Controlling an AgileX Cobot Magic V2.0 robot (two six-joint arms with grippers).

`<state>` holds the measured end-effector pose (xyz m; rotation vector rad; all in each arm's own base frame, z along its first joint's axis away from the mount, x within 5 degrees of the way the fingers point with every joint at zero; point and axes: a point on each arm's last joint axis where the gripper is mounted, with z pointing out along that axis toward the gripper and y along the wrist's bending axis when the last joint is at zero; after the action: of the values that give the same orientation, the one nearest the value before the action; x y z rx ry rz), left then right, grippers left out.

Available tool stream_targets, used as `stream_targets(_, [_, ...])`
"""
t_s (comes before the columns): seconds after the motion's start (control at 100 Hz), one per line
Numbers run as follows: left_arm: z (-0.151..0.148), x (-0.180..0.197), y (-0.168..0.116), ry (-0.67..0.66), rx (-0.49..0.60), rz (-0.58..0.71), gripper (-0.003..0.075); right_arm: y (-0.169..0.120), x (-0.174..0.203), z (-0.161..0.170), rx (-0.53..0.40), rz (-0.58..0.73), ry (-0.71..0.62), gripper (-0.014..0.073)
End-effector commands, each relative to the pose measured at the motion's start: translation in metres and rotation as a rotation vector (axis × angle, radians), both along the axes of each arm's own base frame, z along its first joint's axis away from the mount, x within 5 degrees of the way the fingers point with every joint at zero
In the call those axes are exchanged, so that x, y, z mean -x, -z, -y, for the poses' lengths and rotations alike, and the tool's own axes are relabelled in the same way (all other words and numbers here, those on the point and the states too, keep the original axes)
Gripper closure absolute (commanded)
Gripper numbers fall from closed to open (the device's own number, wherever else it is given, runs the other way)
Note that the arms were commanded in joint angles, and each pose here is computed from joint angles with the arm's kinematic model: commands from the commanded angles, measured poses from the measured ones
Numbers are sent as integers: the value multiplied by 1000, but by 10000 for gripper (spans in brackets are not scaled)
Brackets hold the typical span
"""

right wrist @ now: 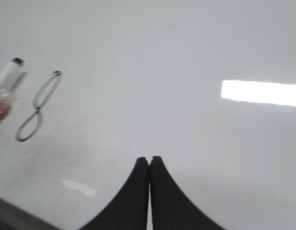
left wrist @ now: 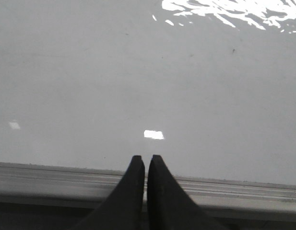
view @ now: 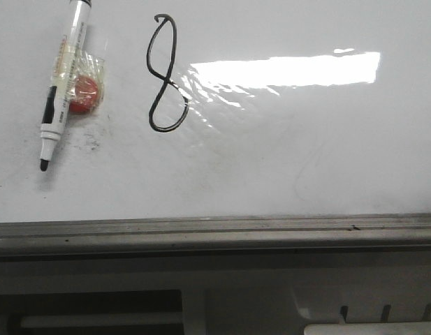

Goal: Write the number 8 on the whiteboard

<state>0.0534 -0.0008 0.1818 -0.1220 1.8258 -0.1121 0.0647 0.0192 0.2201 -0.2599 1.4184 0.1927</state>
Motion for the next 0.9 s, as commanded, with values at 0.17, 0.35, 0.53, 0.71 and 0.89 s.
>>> stream_targets(0.17, [0,0,6,-2,17,32,741,3,-3,18,26,16,294,658])
stream_targets(0.35, [0,0,6,-2,18,34,741,12,3,30,36,-59,472,658])
stream_targets(0.53, [0,0,6,-2,18,34,741,28,12,35,30,-209,584,658])
stream_targets(0.71, [0,0,6,-2,18,36,741,40,14,35,26,-343,587,658])
stream_targets(0.89, [0,0,6,-2,18,36,741,40,14,35,18,-343,584,658])
